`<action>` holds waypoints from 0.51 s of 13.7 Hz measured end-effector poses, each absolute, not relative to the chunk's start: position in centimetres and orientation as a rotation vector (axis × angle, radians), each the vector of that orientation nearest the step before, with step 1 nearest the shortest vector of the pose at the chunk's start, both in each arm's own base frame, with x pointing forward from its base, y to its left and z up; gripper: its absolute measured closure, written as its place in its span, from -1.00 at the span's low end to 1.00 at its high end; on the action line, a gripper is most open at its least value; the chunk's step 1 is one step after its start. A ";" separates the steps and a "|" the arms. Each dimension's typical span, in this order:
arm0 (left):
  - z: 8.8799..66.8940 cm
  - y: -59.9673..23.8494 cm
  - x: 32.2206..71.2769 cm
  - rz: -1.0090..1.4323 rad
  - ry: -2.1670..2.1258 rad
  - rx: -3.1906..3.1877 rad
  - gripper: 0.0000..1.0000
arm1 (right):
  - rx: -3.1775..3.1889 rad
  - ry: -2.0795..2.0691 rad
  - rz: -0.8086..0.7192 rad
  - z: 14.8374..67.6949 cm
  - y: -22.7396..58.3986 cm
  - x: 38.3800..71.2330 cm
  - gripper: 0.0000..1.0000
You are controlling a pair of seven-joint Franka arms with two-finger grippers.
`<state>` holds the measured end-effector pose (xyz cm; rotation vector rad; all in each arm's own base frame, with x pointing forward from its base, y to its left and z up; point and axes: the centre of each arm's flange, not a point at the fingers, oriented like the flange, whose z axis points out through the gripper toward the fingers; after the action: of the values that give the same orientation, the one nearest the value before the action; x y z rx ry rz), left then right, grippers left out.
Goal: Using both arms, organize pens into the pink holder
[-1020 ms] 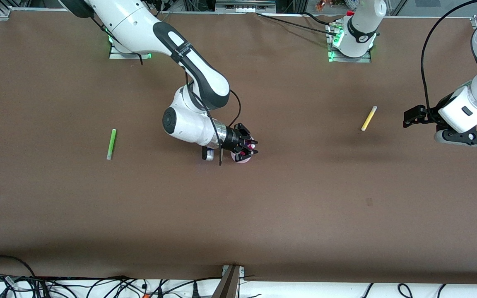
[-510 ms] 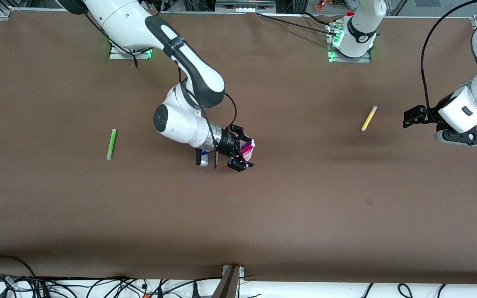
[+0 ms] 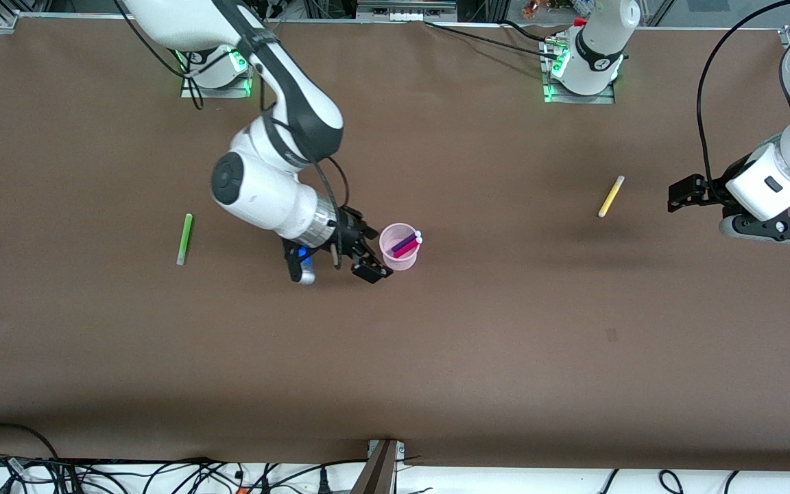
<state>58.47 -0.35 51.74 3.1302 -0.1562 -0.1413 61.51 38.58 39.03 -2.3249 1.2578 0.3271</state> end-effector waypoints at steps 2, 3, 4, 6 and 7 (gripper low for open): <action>51.7 -0.4 58.5 -0.139 -0.156 3.130 -1.00 | -2.470 1.062 0.275 42.2 34.8 61.3 -1.00; 51.7 -0.3 58.5 -0.137 -0.156 3.130 -1.00 | -2.517 0.977 0.239 43.5 32.9 60.7 -1.00; 51.7 -0.3 58.5 -0.137 -0.156 3.130 -1.00 | -2.568 0.891 0.203 44.5 30.9 59.8 -1.00; 51.7 -0.3 58.6 -0.135 -0.156 3.130 -1.00 | -2.704 0.728 0.169 46.0 26.6 57.8 -1.00; 51.7 -0.3 58.6 -0.134 -0.156 3.130 -1.00 | -2.778 0.650 0.170 47.0 24.2 57.0 -1.00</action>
<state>58.57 -0.34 51.68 3.1304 -0.1558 -0.1336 56.97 24.24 46.99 -2.7778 0.6503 0.1699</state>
